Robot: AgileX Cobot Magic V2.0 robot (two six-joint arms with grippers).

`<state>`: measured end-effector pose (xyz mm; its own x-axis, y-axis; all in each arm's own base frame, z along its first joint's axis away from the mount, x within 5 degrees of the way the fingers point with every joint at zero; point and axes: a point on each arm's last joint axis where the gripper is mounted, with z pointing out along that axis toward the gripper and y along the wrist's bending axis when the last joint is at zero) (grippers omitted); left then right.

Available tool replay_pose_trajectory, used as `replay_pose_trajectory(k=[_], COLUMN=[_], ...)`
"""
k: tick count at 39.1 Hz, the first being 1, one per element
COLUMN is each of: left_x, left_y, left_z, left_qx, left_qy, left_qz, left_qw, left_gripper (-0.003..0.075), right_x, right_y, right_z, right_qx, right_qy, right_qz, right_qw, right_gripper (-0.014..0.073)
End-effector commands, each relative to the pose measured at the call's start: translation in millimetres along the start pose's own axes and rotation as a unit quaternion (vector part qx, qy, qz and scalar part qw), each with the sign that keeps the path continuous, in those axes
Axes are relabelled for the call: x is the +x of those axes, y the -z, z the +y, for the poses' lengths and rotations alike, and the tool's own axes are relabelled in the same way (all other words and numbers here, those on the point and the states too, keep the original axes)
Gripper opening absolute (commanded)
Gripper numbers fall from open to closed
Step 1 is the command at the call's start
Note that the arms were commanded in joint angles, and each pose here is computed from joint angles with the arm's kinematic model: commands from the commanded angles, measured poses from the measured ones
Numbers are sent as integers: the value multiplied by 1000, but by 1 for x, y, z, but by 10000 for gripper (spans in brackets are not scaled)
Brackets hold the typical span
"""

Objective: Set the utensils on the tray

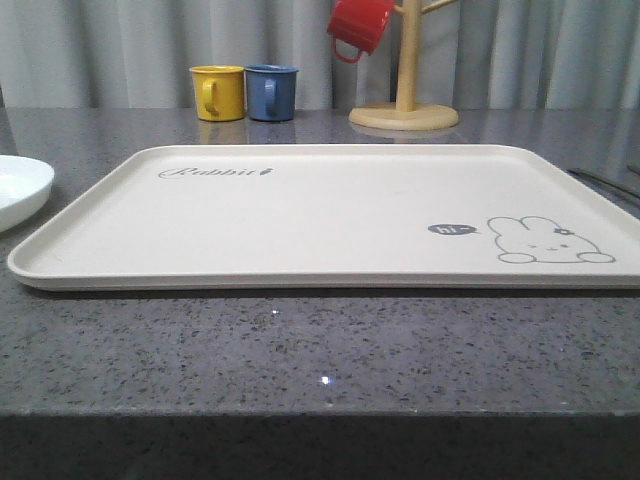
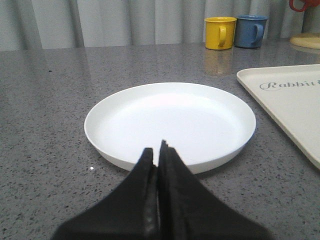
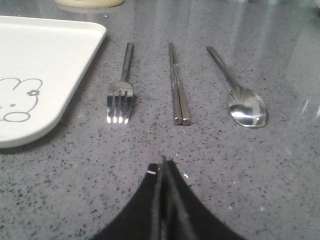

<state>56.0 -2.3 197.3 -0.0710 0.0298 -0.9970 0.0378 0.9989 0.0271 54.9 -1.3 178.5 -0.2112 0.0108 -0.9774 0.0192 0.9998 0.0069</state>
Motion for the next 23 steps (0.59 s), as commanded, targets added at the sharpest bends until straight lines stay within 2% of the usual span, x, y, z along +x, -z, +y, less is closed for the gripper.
replay_pose_trajectory(k=[1, 23], left_x=[-8, -8], left_y=[2, 2], left_z=[1, 1], left_qx=[-4, -4], left_qy=[6, 6], left_qz=[-52, -52], left_qw=[999, 999], left_gripper=[-18, -18], right_x=[-9, -9], right_y=[2, 2], right_z=[0, -1], right_qx=[3, 5], right_qy=[5, 16], right_qz=[-51, -51], right_qw=[999, 999], right_gripper=[-69, -69])
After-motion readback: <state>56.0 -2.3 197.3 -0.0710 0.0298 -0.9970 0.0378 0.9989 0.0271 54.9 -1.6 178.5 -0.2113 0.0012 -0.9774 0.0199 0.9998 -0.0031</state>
